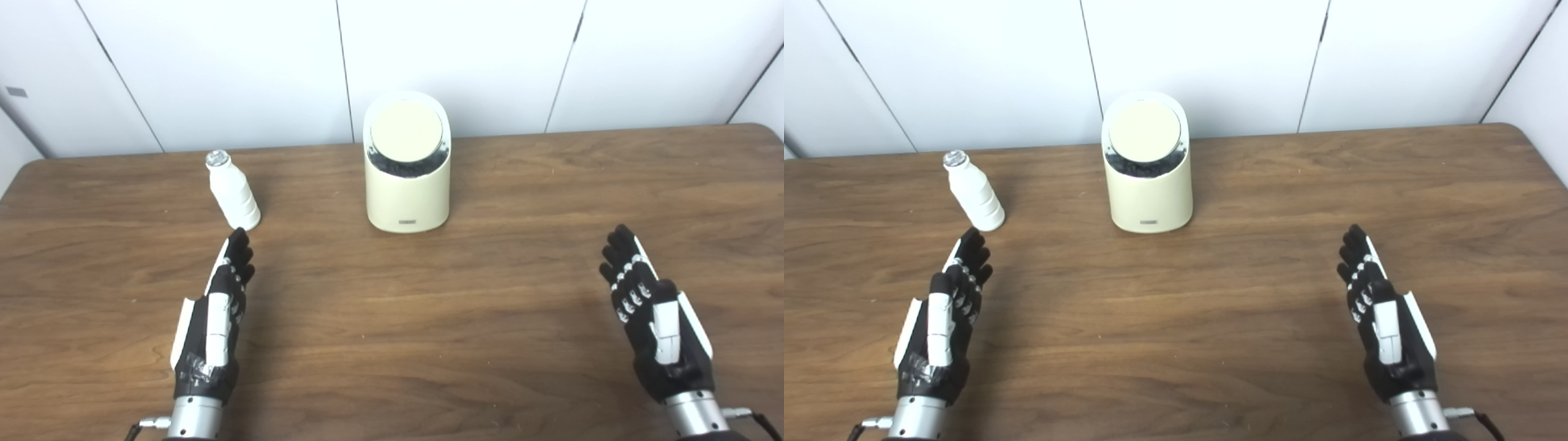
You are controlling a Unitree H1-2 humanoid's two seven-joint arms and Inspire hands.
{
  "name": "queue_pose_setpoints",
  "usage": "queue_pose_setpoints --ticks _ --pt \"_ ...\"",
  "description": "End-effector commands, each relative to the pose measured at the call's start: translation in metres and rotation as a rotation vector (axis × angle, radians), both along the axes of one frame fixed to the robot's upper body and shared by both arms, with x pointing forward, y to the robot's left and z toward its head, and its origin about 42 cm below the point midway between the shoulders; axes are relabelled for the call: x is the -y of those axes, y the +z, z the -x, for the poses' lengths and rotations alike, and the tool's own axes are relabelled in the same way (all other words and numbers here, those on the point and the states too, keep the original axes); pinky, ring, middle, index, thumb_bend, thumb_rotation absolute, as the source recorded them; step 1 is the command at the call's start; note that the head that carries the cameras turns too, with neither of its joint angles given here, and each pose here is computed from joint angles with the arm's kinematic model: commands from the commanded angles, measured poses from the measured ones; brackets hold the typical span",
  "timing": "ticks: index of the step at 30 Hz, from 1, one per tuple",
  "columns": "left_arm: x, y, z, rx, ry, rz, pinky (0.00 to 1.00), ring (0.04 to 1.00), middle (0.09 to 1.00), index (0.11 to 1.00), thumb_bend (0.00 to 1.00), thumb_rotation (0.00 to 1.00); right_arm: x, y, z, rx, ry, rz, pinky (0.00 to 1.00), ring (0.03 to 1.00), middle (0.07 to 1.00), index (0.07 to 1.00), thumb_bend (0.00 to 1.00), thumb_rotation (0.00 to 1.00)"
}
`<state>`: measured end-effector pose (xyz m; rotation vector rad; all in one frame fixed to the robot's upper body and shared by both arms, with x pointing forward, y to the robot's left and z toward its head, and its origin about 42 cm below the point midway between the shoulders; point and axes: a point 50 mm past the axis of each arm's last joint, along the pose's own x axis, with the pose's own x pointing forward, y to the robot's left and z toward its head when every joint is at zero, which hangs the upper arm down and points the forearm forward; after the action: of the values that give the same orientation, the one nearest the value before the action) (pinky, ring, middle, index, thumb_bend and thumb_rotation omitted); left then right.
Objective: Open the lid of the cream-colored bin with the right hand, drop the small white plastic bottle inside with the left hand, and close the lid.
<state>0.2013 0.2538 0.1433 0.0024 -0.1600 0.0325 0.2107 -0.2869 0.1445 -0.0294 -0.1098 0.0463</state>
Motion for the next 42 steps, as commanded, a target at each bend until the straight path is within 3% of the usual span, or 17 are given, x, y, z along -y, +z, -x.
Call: queue_pose_setpoints --ticks 1,6,33,38,42 --pt "-0.002 -0.008 0.018 -0.014 0.029 -0.003 1.00 1.000 1.000 1.000 0.61 1.00 0.000 0.008 -0.006 0.045 0.006 0.001 1.00 1.000 1.000 1.000 0.75 1.00" --pt "-0.002 -0.012 0.018 -0.035 0.049 0.017 1.00 1.000 1.000 1.000 0.62 1.00 -0.003 0.006 -0.010 0.048 0.003 -0.011 1.00 1.000 1.000 1.000 0.71 1.00" --pt "-0.006 -0.024 0.027 -0.059 0.071 -0.005 1.00 1.000 1.000 1.000 0.51 1.00 -0.008 -0.013 -0.001 0.017 0.013 -0.021 1.00 1.000 1.000 1.000 0.76 1.00" --pt "-0.008 -0.029 0.028 -0.074 0.072 -0.019 1.00 1.000 1.000 1.000 0.54 1.00 -0.008 -0.016 0.000 0.017 0.011 -0.015 1.00 1.000 1.000 1.000 0.77 1.00" --pt "-0.009 -0.032 0.027 -0.107 0.082 -0.008 1.00 1.000 1.000 1.000 0.46 1.00 -0.009 -0.018 -0.001 0.015 0.012 -0.022 1.00 1.000 1.000 1.000 0.77 1.00"
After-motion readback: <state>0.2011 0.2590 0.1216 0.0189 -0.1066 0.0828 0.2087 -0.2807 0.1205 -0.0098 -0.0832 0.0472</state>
